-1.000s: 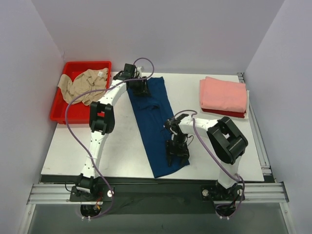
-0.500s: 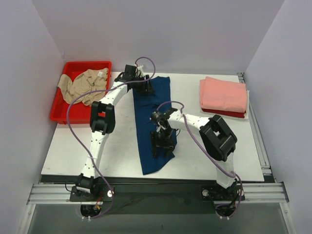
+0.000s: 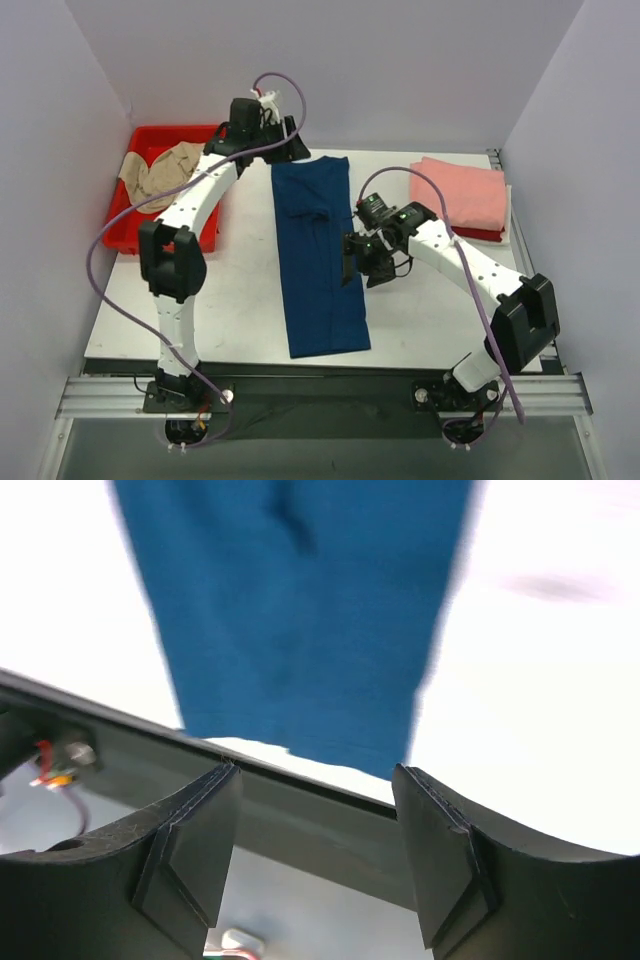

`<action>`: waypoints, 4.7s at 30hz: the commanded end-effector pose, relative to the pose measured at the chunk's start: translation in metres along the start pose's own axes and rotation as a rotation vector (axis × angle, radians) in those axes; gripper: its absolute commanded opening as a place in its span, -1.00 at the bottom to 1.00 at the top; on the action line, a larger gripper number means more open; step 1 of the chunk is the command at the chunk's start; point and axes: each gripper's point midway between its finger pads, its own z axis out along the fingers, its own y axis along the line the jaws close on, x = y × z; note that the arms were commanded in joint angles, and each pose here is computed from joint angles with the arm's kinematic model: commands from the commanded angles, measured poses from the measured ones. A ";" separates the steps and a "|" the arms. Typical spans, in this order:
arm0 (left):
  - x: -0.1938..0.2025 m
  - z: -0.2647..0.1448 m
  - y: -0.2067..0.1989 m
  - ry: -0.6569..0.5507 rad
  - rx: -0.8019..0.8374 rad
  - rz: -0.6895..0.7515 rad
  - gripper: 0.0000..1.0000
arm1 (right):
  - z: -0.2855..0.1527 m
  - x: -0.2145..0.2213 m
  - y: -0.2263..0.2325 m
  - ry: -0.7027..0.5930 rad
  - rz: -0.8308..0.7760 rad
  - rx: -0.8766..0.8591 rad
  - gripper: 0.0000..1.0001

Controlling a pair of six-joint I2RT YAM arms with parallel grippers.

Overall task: Fold and stack the t-shirts
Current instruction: Rotate the tshirt 85 degrees, then grab the bottom of the folded rectangular tshirt with both arms, then fold the folded rectangular tshirt in 1/3 of the way

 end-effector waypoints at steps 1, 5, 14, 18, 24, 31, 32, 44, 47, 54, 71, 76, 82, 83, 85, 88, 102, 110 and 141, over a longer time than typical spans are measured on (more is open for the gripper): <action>-0.001 -0.068 0.000 -0.065 -0.131 0.055 0.30 | 0.005 0.020 -0.044 0.067 -0.012 0.123 0.25; 0.058 -0.110 0.019 -0.016 -0.226 0.034 0.30 | 0.013 0.024 -0.055 0.097 -0.023 0.127 0.25; 0.228 -0.158 0.013 0.242 -0.233 -0.065 0.29 | 0.035 0.066 -0.051 0.250 -0.028 0.049 0.19; 0.289 -0.169 -0.008 0.395 -0.181 -0.084 0.31 | 0.040 0.085 -0.049 0.289 -0.054 0.046 0.18; 0.332 -0.184 -0.013 0.523 -0.131 -0.140 0.34 | 0.053 0.109 -0.048 0.354 -0.072 0.054 0.15; 0.380 -0.190 -0.023 0.693 -0.094 -0.171 0.42 | 0.065 0.127 -0.051 0.394 -0.067 0.063 0.09; 0.386 -0.191 -0.027 0.714 -0.087 -0.166 0.43 | 0.067 0.127 -0.051 0.387 -0.065 0.064 0.09; 0.421 -0.186 -0.024 0.843 -0.128 -0.160 0.50 | 0.078 0.129 -0.053 0.378 -0.053 0.074 0.01; 0.428 -0.186 -0.022 0.872 -0.155 -0.148 0.48 | 0.080 0.130 -0.054 0.381 -0.049 0.081 -0.01; 0.439 -0.198 -0.015 0.911 -0.220 -0.140 0.24 | 0.084 0.135 -0.062 0.383 -0.036 0.109 -0.14; 0.449 -0.205 -0.004 0.927 -0.269 -0.144 -0.50 | 0.086 0.137 -0.075 0.380 -0.021 0.176 -0.75; 0.450 -0.208 -0.002 0.923 -0.278 -0.142 -0.72 | 0.081 0.136 -0.077 0.373 -0.017 0.189 -0.94; 0.456 -0.215 0.004 0.938 -0.302 -0.153 -0.89 | 0.073 0.139 -0.084 0.369 -0.007 0.203 -0.94; 0.456 -0.216 0.004 0.936 -0.303 -0.157 -0.89 | 0.072 0.140 -0.085 0.370 -0.005 0.206 -0.94; 0.455 -0.218 0.004 0.928 -0.305 -0.159 -0.89 | 0.071 0.143 -0.088 0.377 0.002 0.211 -0.94; 0.455 -0.221 0.005 0.925 -0.311 -0.162 -0.89 | 0.070 0.144 -0.089 0.379 0.006 0.209 -0.94; 0.461 -0.234 0.008 0.926 -0.327 -0.189 -0.94 | 0.069 0.153 -0.094 0.407 0.015 0.218 -0.94; 0.461 -0.241 0.010 0.914 -0.344 -0.201 -0.92 | 0.070 0.154 -0.093 0.414 0.016 0.215 -0.94; 0.421 -0.265 -0.032 0.833 -0.229 -0.246 -1.00 | 0.017 0.171 -0.061 0.471 0.033 0.087 -1.00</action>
